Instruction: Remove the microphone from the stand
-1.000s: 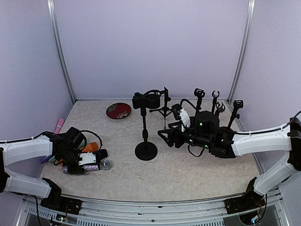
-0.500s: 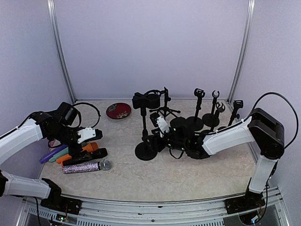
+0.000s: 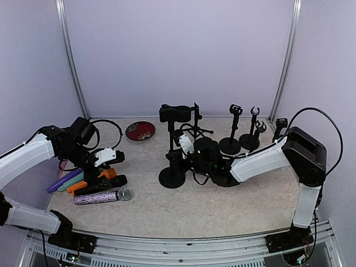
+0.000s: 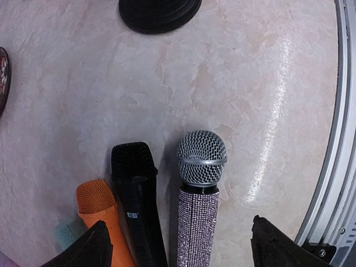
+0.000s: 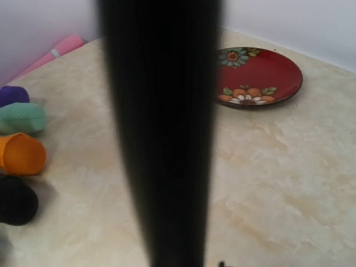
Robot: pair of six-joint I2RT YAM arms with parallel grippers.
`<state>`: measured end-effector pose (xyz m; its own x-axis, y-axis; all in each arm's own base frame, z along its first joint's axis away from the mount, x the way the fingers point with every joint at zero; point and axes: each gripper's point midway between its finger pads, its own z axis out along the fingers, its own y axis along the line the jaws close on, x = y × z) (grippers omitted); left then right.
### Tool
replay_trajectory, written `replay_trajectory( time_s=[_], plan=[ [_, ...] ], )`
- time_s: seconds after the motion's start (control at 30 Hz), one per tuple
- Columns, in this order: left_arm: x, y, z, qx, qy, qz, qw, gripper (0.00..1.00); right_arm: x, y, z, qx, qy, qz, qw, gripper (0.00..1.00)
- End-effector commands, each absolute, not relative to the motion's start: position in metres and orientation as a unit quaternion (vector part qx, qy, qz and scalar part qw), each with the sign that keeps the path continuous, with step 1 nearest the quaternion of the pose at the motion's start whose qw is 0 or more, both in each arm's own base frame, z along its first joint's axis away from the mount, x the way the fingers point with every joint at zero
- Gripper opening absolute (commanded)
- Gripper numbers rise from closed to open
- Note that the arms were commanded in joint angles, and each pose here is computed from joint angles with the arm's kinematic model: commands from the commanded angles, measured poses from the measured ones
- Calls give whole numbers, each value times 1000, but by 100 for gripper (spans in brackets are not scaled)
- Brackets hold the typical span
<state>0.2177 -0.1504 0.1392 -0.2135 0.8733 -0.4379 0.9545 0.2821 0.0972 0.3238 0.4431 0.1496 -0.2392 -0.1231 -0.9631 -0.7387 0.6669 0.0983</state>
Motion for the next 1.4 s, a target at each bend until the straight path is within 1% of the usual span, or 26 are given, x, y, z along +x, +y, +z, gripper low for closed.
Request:
replay_trajectory(
  time_s=[0.0,0.1,0.2,0.4,0.5,0.7,0.87,1.0,1.1,1.17,1.23,1.27,1.37],
  plan=[
    [245,-176,163,615,739,-74,265,83,325,449,156,-289,737,288,538,0],
    [254,-191,168,642,709,-45,289,82,327,451,178,-277,733,299,545,0],
    [263,-205,172,671,668,2,323,82,331,458,214,-257,726,328,547,0],
    [271,-234,193,720,545,105,418,79,331,481,290,-219,706,420,527,0],
    [268,-242,193,733,515,129,425,76,326,487,314,-204,694,463,512,0],
    [264,-245,202,746,456,169,455,70,318,491,340,-199,677,503,499,0],
    [271,-242,203,739,437,210,468,55,310,494,352,-200,665,534,483,0],
    [276,-243,211,724,427,230,490,39,303,494,360,-202,656,552,474,0],
    [276,-243,212,722,419,242,495,30,298,493,368,-207,647,563,472,0],
    [278,-242,214,715,415,253,502,18,293,492,373,-213,640,568,471,0],
    [282,-243,227,693,410,267,530,5,289,489,379,-222,633,570,475,0],
    [284,-243,234,680,408,274,543,0,285,487,382,-229,627,571,478,0],
    [286,-245,256,648,409,276,581,0,271,481,398,-257,595,585,487,0]
  ],
)
